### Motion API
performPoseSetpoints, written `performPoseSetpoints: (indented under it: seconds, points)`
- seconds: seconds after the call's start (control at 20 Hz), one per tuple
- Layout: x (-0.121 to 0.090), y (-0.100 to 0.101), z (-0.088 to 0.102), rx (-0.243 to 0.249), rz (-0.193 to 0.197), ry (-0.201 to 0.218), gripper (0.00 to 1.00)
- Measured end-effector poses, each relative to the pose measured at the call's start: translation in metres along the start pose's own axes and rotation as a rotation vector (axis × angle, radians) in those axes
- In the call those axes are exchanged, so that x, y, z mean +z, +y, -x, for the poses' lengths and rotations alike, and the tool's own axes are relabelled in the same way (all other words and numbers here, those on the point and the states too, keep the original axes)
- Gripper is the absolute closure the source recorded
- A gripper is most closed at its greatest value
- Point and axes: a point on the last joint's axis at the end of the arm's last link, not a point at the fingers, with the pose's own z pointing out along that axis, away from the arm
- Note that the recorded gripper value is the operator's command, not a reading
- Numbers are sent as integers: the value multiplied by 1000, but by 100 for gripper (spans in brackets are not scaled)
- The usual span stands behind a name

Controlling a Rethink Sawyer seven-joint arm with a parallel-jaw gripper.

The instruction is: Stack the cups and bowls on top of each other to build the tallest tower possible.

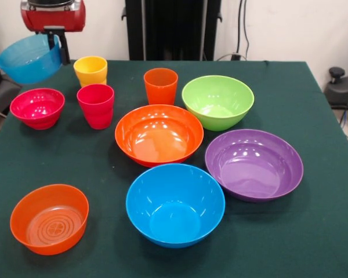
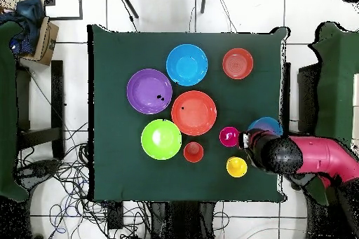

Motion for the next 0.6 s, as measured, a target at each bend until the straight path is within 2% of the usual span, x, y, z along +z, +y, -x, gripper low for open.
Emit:
performPoseSetpoints:
  seconds: [0.6]
  points:
    - [10,8,5,-6,30,-2,100]
